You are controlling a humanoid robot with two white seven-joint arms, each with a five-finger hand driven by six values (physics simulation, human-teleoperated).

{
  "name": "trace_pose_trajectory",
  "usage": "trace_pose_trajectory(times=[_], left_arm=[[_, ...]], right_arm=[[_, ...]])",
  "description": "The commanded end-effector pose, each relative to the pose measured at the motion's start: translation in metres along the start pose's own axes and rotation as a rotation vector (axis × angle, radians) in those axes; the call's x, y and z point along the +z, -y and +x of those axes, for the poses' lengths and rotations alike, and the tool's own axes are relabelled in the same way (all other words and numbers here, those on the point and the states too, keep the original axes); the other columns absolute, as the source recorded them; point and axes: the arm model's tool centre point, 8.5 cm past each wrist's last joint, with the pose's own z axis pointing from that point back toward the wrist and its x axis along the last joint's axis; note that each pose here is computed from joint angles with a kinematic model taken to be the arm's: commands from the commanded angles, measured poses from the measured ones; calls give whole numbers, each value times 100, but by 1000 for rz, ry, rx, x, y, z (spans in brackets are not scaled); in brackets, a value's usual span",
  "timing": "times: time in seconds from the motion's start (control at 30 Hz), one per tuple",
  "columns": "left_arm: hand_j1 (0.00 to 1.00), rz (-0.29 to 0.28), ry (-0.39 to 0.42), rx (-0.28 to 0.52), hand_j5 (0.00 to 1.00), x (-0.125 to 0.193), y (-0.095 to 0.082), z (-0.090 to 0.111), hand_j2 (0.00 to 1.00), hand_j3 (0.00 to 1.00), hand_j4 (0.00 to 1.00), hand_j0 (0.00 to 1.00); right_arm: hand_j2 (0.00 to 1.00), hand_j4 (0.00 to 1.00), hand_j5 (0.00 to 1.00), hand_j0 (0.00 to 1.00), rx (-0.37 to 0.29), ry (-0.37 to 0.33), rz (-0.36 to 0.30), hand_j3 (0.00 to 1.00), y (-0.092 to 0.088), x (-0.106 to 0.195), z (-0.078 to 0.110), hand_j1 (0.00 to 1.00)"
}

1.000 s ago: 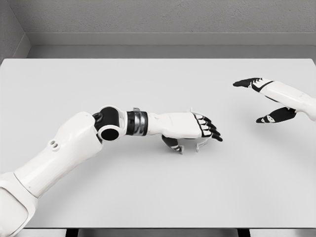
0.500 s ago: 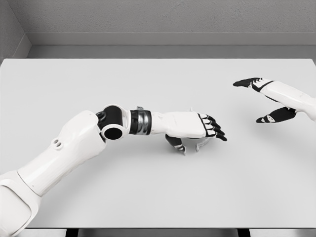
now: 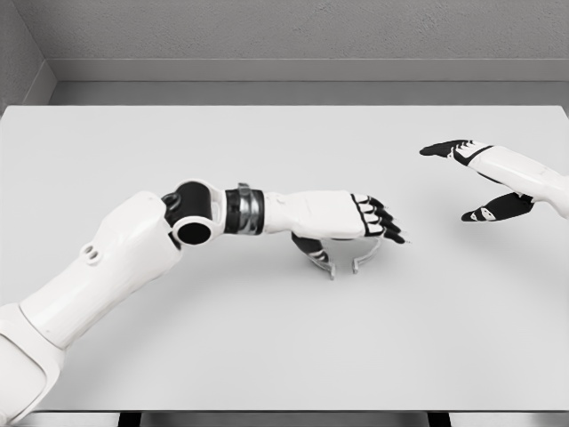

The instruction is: Assemble PVC drainage pipe clamps

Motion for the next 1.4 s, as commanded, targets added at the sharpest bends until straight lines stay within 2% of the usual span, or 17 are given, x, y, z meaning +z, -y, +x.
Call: trace_pose_trajectory(times=[0.0,0.07,0.27,0.63,0.8,1.37], left_arm=[[99,-11,-28,-6,99,16,2,-6,99,99,99,99],[99,-42,-44,-17,99,15,10,-9,99,99,99,99],[99,-55,-59,11,99,6,18,-15,99,99,99,99],[99,-60,-51,8,99,3,19,-13,99,99,99,99],[99,-73,-39,-8,99,-9,23,-7,99,99,99,99],[98,-60,-20,-8,98,-17,20,-1,98,98,98,98]], right_arm=[[100,100,100,100,-6,1,-5,100,1,0,0,100],[100,100,100,100,-6,1,-5,100,1,0,0,100],[100,100,100,100,-5,0,-4,100,1,0,0,100],[100,100,100,100,-7,1,-4,100,0,1,0,100],[100,100,100,100,-6,0,-3,100,0,0,0,100],[100,100,100,100,-10,-7,-5,100,0,2,-2,100]])
